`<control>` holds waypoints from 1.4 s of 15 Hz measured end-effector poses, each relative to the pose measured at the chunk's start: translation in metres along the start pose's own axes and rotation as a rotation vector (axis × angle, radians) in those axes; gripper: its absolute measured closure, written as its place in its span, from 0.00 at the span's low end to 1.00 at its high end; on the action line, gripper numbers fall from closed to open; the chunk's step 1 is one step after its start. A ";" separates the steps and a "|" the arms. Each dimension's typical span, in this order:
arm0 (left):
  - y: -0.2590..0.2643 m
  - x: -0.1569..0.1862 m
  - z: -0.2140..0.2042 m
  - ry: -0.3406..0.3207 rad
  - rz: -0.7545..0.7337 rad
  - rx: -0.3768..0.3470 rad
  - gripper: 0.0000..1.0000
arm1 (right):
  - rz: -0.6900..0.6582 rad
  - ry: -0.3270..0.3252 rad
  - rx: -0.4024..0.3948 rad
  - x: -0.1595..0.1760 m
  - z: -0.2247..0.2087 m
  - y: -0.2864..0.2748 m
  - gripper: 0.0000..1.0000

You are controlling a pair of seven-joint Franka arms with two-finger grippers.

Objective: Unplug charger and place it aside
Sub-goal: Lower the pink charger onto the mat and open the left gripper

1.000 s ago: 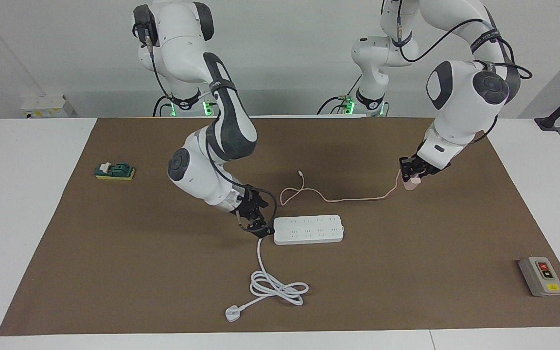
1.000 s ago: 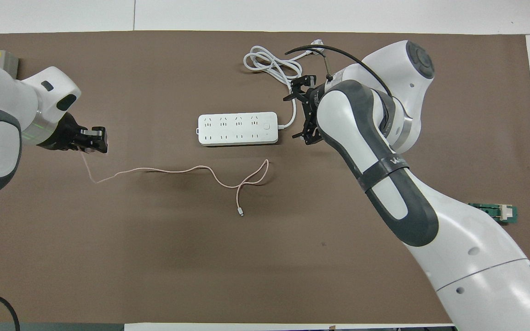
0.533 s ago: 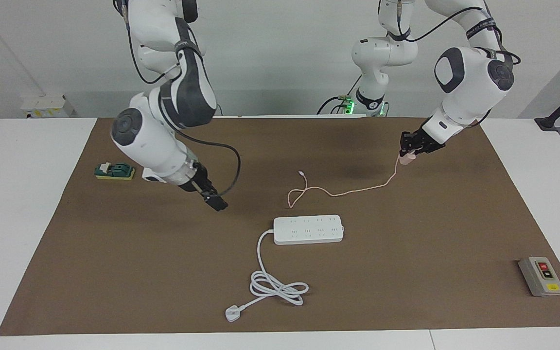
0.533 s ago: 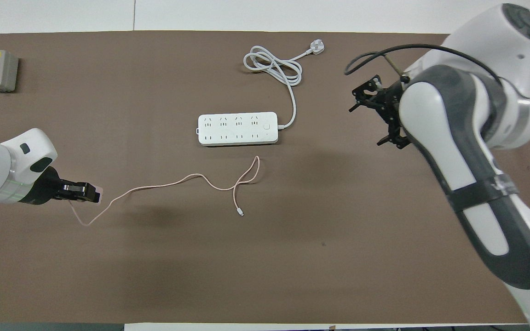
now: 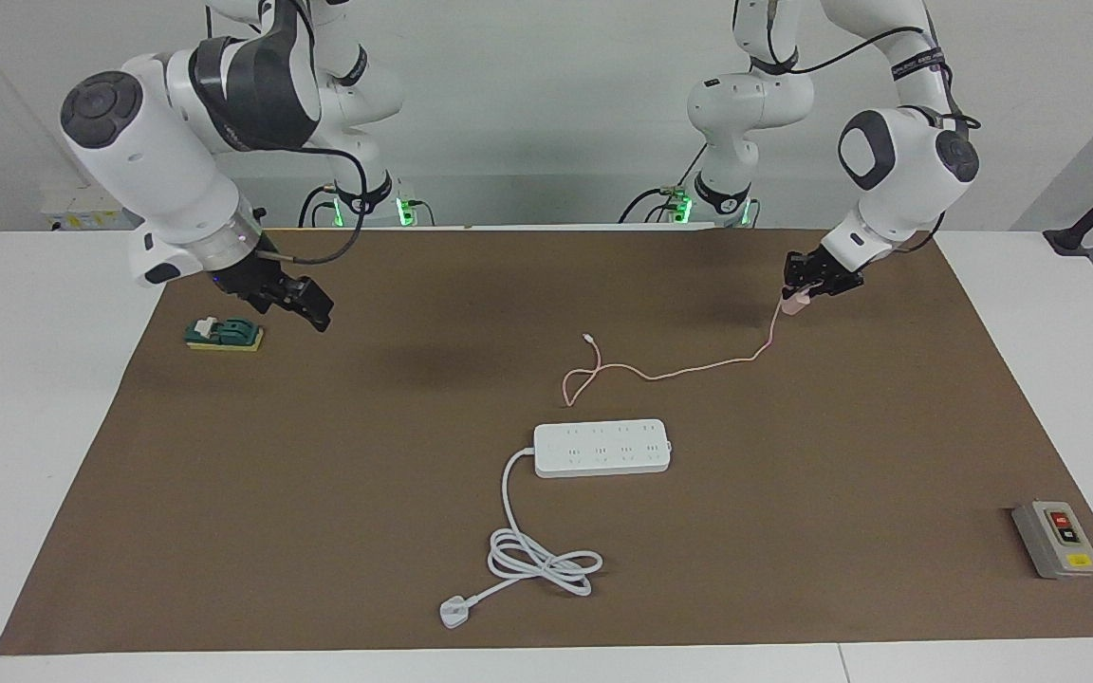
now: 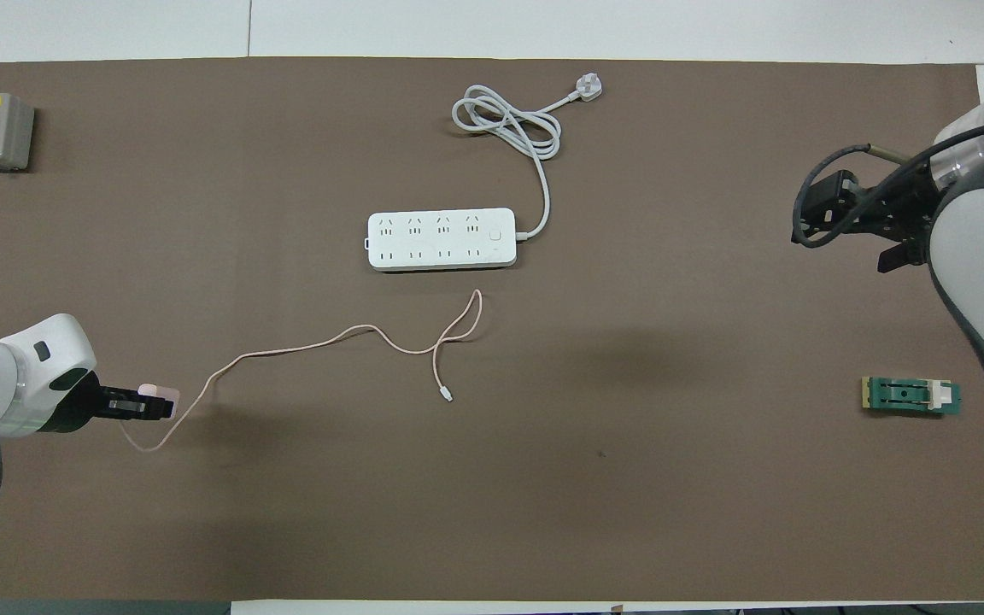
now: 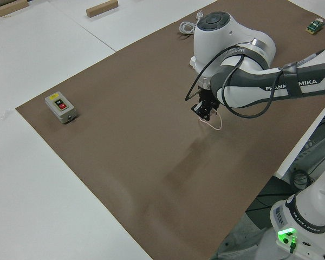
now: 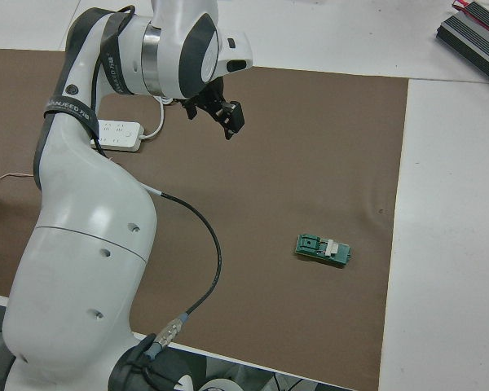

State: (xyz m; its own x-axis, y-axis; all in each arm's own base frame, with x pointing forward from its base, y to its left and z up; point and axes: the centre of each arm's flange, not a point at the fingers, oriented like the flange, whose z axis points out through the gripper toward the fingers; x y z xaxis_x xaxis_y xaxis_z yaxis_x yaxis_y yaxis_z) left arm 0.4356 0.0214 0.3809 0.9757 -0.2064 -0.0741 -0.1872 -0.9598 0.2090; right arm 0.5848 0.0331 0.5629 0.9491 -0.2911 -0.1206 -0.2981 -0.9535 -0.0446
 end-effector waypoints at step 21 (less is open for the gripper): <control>-0.026 0.021 0.041 0.070 -0.036 0.043 0.69 | -0.131 -0.030 -0.033 -0.007 -0.015 0.071 0.00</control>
State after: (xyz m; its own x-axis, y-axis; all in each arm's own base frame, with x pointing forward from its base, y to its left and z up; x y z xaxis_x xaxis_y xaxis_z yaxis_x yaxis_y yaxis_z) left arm 0.4562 0.0345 0.3343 0.9872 -0.1593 -0.0125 -0.1551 -0.9740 0.1650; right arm 0.5586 -0.0336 0.5752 0.9761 -0.1616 -0.1451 -0.1675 -0.9854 -0.0293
